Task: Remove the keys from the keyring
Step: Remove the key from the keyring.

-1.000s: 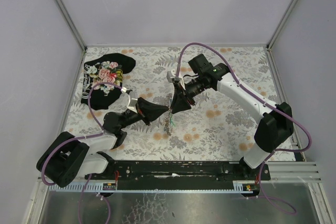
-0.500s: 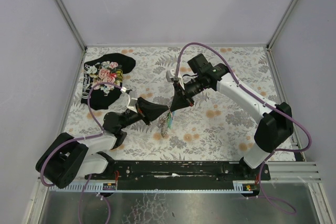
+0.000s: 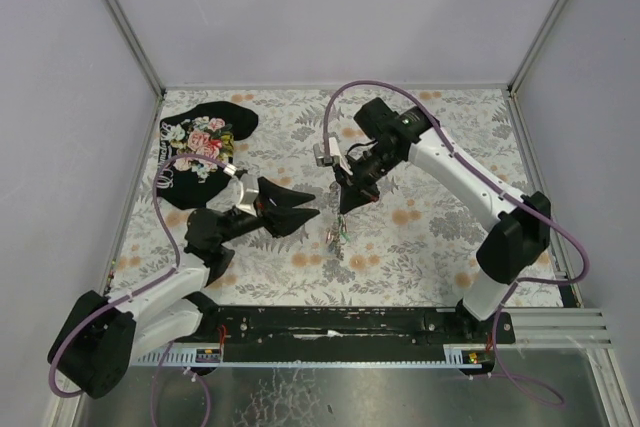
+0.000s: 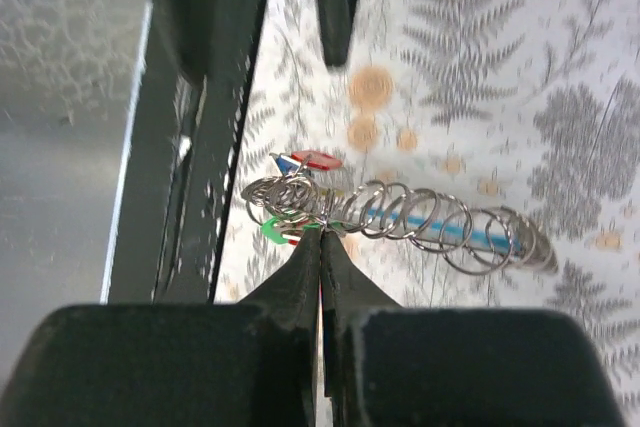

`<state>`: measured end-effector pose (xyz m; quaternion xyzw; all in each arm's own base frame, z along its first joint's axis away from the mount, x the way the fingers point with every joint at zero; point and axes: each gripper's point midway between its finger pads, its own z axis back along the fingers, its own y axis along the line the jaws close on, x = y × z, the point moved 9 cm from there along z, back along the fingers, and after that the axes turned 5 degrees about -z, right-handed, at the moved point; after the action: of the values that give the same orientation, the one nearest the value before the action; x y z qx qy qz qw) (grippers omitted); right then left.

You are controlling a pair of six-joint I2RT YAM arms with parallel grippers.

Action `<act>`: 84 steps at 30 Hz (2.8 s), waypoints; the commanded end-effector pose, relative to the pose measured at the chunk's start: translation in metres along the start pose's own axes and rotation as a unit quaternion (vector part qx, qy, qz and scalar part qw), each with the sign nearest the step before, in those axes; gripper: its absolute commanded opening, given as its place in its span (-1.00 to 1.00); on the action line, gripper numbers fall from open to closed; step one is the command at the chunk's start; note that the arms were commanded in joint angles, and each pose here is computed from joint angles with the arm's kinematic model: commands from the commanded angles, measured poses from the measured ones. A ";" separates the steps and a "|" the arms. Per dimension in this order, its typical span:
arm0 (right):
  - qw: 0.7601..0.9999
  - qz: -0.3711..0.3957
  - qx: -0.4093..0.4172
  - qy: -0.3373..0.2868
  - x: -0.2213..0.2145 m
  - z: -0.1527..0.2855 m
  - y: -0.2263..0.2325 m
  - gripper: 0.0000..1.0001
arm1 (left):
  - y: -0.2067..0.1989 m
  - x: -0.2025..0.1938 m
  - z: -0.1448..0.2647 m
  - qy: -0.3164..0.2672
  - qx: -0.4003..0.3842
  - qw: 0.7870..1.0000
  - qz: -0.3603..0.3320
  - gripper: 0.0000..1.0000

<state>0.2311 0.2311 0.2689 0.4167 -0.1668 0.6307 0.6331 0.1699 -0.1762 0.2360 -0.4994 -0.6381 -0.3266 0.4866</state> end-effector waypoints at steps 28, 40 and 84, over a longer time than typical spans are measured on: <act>0.965 0.033 -0.101 0.240 0.006 0.035 0.022 -1.00 | -0.008 -0.037 -0.060 -0.012 -0.006 0.996 -0.087 -0.25; 0.971 0.037 -0.089 0.217 0.011 0.035 0.028 -1.00 | -0.004 -0.047 -0.065 -0.026 0.003 0.997 -0.074 -0.31; 0.979 0.035 -0.072 0.188 0.015 0.034 0.035 -0.94 | -0.012 -0.060 -0.072 -0.001 -0.062 0.998 -0.033 -1.00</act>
<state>0.2187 0.2080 0.2899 0.2166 -0.0632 0.7031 0.6743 0.1844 -0.2636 0.1917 -0.5076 -0.6173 -0.3730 0.4714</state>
